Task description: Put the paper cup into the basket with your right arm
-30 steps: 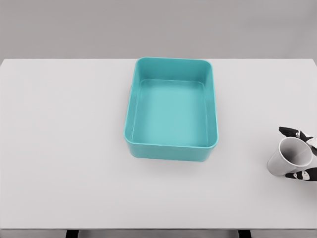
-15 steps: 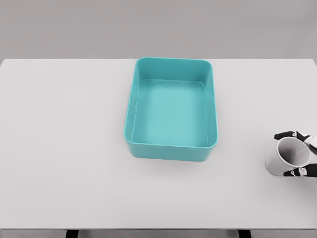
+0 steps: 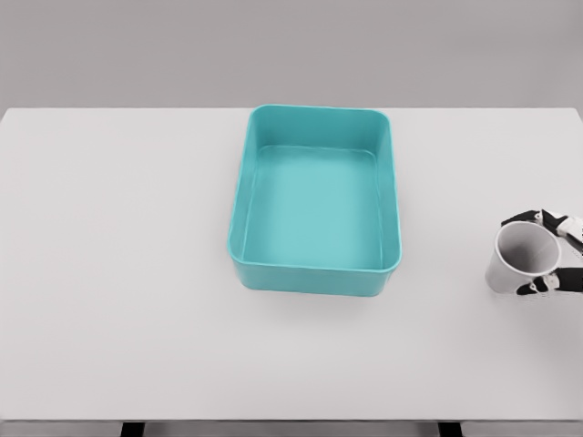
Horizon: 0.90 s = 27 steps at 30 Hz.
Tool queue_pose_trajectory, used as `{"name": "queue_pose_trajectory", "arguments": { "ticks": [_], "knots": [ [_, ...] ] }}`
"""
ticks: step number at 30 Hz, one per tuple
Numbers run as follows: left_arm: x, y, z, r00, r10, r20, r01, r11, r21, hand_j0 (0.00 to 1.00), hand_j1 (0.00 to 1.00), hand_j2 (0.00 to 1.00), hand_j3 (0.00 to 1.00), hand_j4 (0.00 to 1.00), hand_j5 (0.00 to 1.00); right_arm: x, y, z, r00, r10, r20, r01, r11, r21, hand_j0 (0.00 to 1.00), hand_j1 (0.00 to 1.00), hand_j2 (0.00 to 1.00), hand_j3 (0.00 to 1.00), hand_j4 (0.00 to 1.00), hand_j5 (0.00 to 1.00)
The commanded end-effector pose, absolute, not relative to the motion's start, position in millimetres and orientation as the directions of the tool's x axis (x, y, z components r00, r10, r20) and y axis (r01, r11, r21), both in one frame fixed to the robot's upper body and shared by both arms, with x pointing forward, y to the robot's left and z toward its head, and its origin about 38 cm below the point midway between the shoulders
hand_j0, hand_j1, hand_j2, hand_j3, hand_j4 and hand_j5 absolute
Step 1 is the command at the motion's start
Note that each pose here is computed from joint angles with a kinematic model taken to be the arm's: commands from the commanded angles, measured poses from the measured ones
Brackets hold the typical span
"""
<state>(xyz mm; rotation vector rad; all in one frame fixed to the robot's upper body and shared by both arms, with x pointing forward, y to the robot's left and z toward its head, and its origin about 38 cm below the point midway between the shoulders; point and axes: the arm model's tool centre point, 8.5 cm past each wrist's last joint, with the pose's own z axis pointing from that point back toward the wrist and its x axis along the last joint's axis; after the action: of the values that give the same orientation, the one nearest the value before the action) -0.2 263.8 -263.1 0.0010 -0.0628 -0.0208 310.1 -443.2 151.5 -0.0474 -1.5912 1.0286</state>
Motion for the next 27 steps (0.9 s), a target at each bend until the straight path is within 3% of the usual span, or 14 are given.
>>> {"name": "queue_pose_trajectory", "arguments": {
  "ticks": [1,20,27],
  "knots": [
    [-0.2,263.8,-263.1,0.998,-0.021,0.063,0.021,1.000,0.002,1.00,1.00,1.00,1.00,1.00,1.00,308.5,-437.2,143.7,-0.310,0.529,0.790,-0.503,0.613,-0.609,0.60,0.60,0.60,0.60,0.60,0.60],
    [-0.2,263.8,-263.1,0.998,-0.021,0.063,0.021,1.000,0.002,1.00,1.00,1.00,1.00,1.00,1.00,363.9,-381.0,173.6,-0.478,0.426,0.768,-0.472,0.613,-0.634,0.59,0.59,0.59,0.59,0.59,0.59],
    [-0.2,263.8,-263.1,0.998,-0.021,0.063,0.021,1.000,0.002,1.00,1.00,1.00,1.00,1.00,1.00,390.6,-343.2,191.3,-0.562,0.369,0.740,-0.474,0.589,-0.654,0.59,0.59,0.59,0.59,0.59,0.59]
  ]
}}
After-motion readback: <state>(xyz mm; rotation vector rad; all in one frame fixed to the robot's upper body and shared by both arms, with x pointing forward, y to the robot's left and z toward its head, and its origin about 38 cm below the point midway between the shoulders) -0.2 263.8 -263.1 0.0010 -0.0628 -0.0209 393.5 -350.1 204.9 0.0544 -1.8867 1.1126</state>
